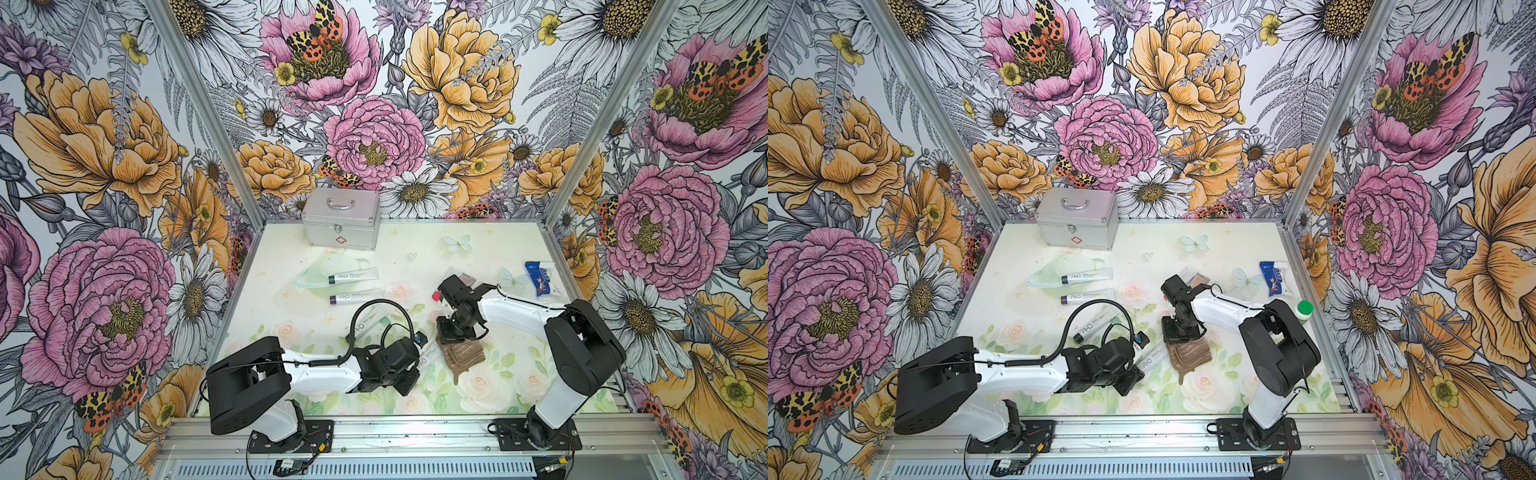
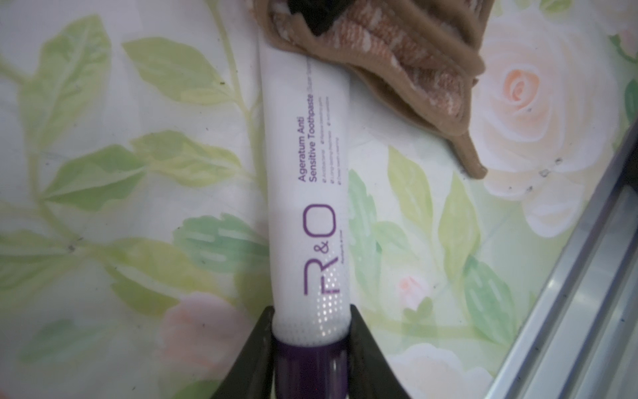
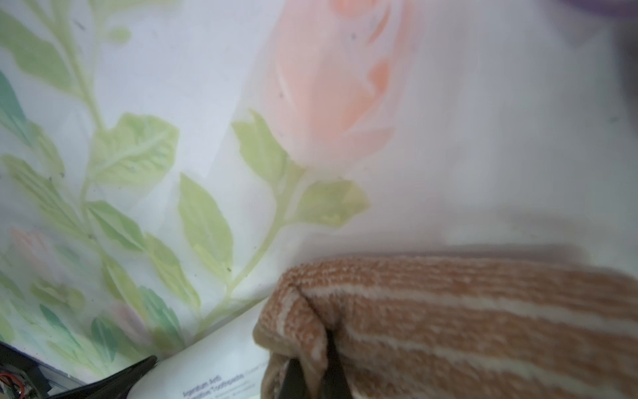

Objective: Wipe the surface of the toothpaste tube
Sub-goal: Wipe the dirt from the toothpaste tube.

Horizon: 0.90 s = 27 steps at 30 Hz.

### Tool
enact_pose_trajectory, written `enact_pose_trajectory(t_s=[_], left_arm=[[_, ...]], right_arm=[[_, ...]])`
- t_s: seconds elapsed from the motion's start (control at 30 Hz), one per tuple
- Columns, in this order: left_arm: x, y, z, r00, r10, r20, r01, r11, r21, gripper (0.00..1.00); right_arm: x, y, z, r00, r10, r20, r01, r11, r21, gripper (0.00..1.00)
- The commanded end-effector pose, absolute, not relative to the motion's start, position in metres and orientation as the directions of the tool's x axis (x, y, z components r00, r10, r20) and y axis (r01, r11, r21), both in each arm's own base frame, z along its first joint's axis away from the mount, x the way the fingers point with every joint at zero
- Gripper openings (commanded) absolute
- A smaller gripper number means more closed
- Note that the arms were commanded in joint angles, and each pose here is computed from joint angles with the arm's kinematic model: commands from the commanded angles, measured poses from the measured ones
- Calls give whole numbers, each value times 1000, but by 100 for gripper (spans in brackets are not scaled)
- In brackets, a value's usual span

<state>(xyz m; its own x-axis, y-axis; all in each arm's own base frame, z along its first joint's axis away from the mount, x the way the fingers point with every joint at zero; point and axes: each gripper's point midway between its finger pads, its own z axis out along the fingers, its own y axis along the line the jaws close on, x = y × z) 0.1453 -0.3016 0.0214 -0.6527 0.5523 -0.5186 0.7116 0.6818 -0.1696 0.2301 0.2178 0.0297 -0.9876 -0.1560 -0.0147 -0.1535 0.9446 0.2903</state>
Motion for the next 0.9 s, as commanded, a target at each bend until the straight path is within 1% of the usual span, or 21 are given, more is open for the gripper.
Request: enact_pose_trajectory(t_s=[0.0,0.1,0.2,0.4,0.53,0.7,0.87], left_arm=[[155,-305,28,-644,531,-550,708,687,-166,32],[154,-306,27,-645,531,-550,708,686,-168,32],[154,-306,28,-643,531,-552,710,684,-168,32],[153,-304,30,-646,524,-555,706,686,-174,32],[152,-301,31,-646,518,-561,702,691,-171,32],[152,-300,30,-646,520,-559,703,691,-169,32],[154,-302,29,-642,525,-559,706,689,-164,32]], right_arm=[[206,231,31,-984,-177,30,-158,934,320,0],[201,233,31,-982,-185,31,-165,931,324,0],[206,225,26,-984,-177,36,-158,939,304,0],[238,194,9,-992,-118,36,-107,966,237,0],[251,178,1,-995,-88,41,-78,975,210,0],[250,194,12,-994,-103,27,-93,963,254,0],[228,223,25,-988,-151,30,-134,940,314,0]])
